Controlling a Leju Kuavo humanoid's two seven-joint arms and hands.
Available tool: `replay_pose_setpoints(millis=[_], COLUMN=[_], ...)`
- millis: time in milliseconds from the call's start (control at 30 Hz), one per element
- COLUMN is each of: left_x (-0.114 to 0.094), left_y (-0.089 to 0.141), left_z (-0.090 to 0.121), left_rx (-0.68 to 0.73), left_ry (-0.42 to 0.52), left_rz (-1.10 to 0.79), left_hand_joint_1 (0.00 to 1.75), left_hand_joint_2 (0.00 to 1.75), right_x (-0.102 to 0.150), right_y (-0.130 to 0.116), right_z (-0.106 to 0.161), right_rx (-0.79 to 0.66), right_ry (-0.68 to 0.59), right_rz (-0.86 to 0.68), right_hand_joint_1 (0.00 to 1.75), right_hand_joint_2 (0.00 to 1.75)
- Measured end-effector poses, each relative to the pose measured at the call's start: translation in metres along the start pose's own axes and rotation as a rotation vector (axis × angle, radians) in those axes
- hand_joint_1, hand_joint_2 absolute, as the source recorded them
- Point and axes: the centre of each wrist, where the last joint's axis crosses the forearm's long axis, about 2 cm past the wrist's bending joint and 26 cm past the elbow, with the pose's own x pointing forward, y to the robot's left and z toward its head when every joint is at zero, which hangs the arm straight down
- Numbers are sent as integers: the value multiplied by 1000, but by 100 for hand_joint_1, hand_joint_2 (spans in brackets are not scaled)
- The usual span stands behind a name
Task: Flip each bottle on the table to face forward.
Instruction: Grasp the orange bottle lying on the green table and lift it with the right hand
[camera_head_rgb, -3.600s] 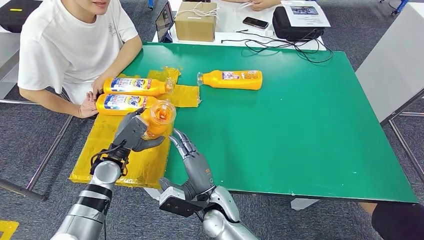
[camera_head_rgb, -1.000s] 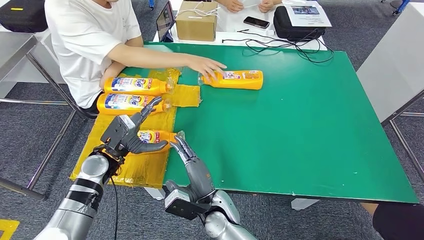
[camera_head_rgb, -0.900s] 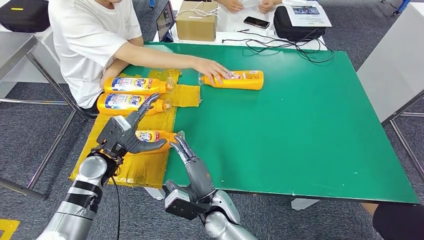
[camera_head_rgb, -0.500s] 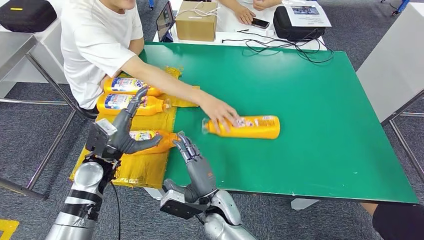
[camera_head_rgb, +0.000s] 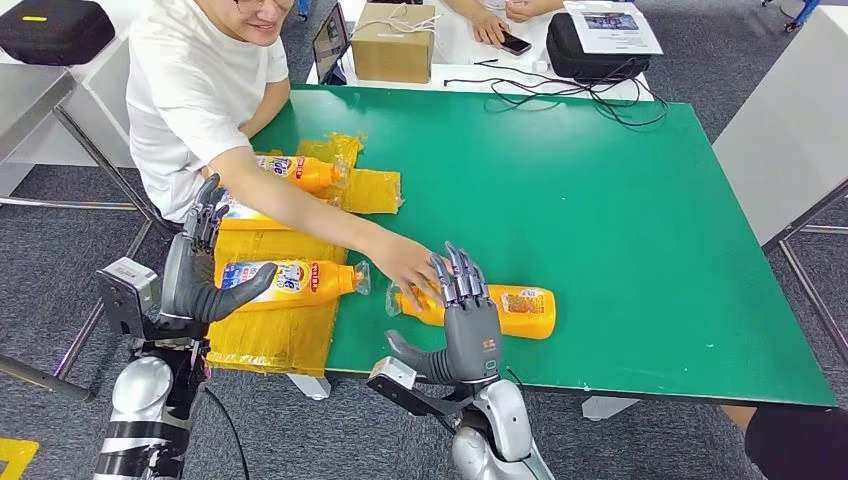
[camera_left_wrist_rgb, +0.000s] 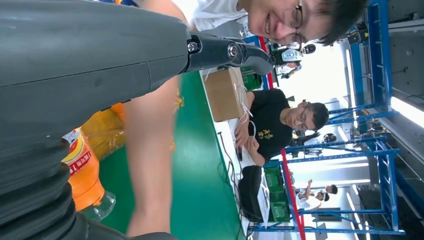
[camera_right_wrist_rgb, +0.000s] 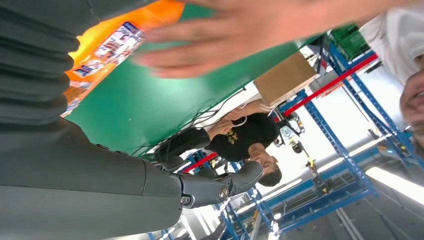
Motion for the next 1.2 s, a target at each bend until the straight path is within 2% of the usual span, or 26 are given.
replay_pose_setpoints(millis=[200,433,533,667,867,1033,1200], left_x=[1,1,2,2,4,4,1], left_y=[-2,-3,0,2,3,5,4], left_z=[6,26,30,34,43,48,48], left_rx=[29,54,67,66,72,74,79], left_ry=[4,39,45,49,55,66,73], left_rz=[35,26,16,13,14,17,27], left_hand_joint_1=[0,0,0,0,0,0,0], left_hand_joint_2=[175,175,175,175,175,175,175], right_x=[-2,-17,-26,-38,-75,-102,-114], right_y=[-8,-24,-25,-23,-15,-18,-14], right_z=[2,8,10,10,11,8,2], right_rx=[-17,-49,-2,64,281,376,439], right_ry=[23,148,231,278,392,423,412], right_rz=[79,143,144,142,301,358,342], right_hand_joint_1=[0,0,0,0,0,0,0], right_hand_joint_2=[175,175,175,175,175,175,175])
